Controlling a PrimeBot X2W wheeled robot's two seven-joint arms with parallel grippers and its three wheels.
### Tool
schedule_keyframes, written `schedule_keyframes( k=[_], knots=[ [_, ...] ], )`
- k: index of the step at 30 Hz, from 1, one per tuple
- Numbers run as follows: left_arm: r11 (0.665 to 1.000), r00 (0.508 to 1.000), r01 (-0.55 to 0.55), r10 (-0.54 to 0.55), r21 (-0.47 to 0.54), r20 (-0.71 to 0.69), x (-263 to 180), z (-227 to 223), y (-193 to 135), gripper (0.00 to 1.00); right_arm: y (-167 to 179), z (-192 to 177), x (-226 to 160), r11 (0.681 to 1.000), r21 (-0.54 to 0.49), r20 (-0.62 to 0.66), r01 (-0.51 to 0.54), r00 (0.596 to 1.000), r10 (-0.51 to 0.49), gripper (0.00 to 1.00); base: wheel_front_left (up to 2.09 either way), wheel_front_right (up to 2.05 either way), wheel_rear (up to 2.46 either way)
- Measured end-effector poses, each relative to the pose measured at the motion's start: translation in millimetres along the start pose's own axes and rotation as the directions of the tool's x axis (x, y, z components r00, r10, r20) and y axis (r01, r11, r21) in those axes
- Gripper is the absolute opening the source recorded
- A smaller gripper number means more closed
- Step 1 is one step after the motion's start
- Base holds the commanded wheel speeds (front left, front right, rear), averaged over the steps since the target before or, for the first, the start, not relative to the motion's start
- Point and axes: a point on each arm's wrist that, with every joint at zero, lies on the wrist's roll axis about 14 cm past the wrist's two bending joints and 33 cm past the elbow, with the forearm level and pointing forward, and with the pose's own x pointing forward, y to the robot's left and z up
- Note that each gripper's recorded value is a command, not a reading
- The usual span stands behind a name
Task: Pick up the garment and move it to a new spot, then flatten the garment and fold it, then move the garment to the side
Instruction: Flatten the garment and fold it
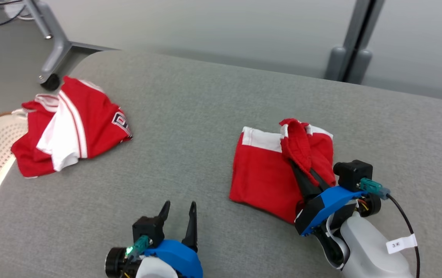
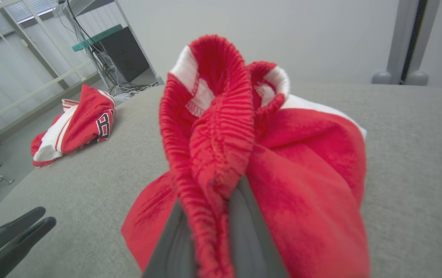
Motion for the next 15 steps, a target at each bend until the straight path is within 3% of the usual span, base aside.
schedule_keyframes(
  k=[1,2,3,4,10,15],
  knots=[
    [1.0,1.0,-0.016,0.016,-0.004,-0.001,-4.2,-1.4,4.9,1.0,5.2,-1.7,5.4,1.0,-0.011,-0.009,-0.016,1.0,0.016,0.0,0.0,0.0,0.0],
    [0.999,0.999,-0.033,0.033,-0.009,-0.004,-8.1,-3.6,9.9,1.0,10.9,-3.6,10.8,0.999,-0.015,-0.017,-0.032,0.999,0.031,0.29,0.0,0.0,0.0],
    [0.999,0.999,-0.051,0.051,-0.017,-0.005,-11.7,-5.1,14.8,1.0,16.2,-5.9,15.6,0.999,-0.016,-0.026,-0.047,0.999,0.046,0.93,0.0,0.0,0.0],
    [0.997,0.997,-0.072,0.072,-0.022,-0.009,-14.6,-6.8,20.1,1.0,22.5,-8.3,19.7,0.998,-0.011,-0.031,-0.063,0.998,0.062,1.0,0.0,0.0,0.0],
    [0.992,0.992,-0.122,0.122,-0.027,-0.005,-19.5,-7.2,32.1,1.0,40.4,-9.7,31.0,0.994,-0.001,-0.025,-0.111,0.993,0.111,1.0,0.0,0.0,0.0],
    [0.997,0.996,-0.076,0.076,0.004,0.045,-6.1,10.2,16.6,1.0,22.6,16.5,20.0,0.998,0.016,0.066,-0.059,0.996,0.058,1.0,0.0,0.0,0.0]
  ],
)
